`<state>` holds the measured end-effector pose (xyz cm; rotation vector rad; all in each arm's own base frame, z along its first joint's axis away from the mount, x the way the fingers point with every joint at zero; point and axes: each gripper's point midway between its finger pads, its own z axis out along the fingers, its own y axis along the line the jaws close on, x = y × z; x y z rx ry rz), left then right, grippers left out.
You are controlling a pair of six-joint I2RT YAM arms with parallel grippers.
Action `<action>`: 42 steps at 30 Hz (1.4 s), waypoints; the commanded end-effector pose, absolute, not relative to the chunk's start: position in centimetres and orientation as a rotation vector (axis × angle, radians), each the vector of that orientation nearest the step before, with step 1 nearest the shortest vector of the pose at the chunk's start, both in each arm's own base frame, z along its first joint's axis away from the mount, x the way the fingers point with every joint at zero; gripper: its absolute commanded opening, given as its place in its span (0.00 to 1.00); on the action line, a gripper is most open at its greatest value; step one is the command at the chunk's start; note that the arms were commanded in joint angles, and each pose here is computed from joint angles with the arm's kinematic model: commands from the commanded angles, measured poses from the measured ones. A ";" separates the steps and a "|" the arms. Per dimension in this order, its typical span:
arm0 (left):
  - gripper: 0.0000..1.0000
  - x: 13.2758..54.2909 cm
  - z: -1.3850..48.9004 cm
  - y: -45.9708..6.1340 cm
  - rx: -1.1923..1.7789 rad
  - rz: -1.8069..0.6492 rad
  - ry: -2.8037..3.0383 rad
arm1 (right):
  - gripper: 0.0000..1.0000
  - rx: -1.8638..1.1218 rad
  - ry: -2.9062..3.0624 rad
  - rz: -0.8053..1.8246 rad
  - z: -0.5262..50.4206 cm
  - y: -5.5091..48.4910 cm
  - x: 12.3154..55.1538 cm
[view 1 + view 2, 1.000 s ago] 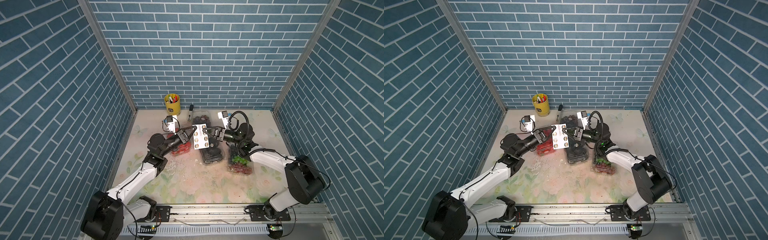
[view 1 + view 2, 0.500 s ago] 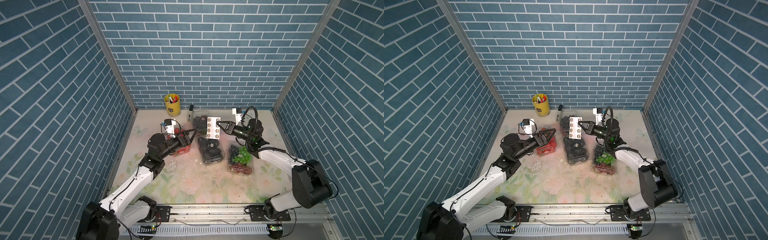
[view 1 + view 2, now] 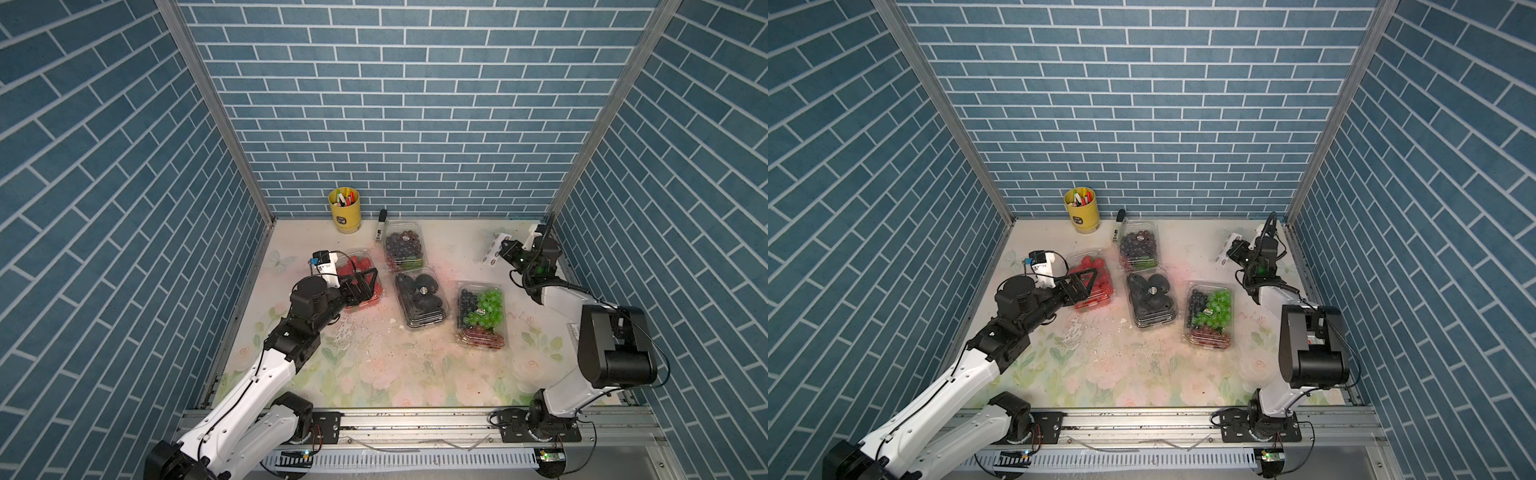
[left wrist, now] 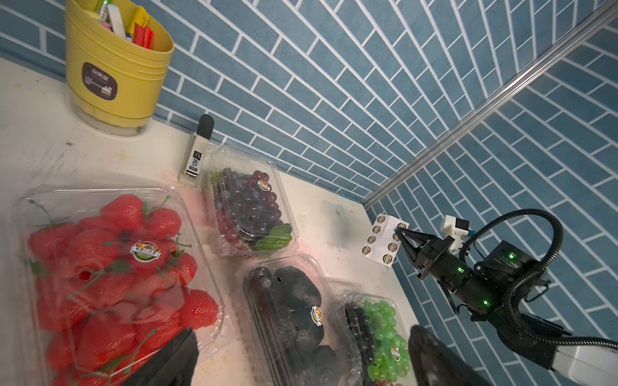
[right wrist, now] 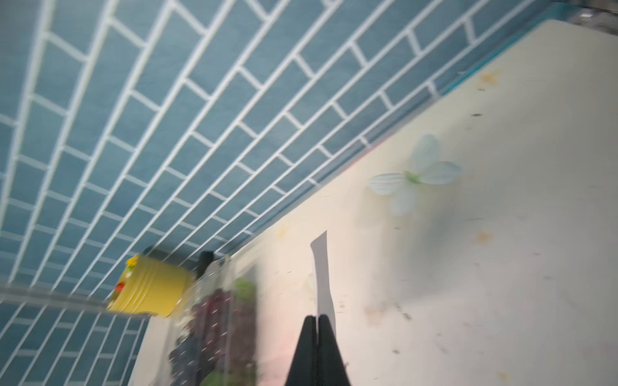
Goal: Label fruit boxes
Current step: Place the label sticker at the center of the board, then reset both arms
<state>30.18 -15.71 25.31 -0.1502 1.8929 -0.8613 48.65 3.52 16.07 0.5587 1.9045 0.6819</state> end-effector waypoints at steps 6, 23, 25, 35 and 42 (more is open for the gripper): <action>1.00 29.7 24.0 -14.2 -0.147 -0.752 1.896 | 0.00 0.896 1.874 0.624 9.5 -4.0 48.8; 0.99 32.5 19.6 -5.5 -0.423 -0.089 1.970 | 0.87 0.901 2.020 0.254 11.3 -5.8 40.7; 1.00 33.3 19.5 -4.5 -0.420 0.037 1.969 | 0.87 0.842 2.048 0.153 12.5 -5.9 39.8; 1.00 36.4 15.9 0.7 -0.272 0.502 2.012 | 0.92 0.386 2.033 -0.336 14.7 -5.5 38.5; 1.00 37.4 13.9 3.9 -0.229 0.594 2.010 | 0.95 0.255 1.927 -0.383 11.9 -5.4 38.1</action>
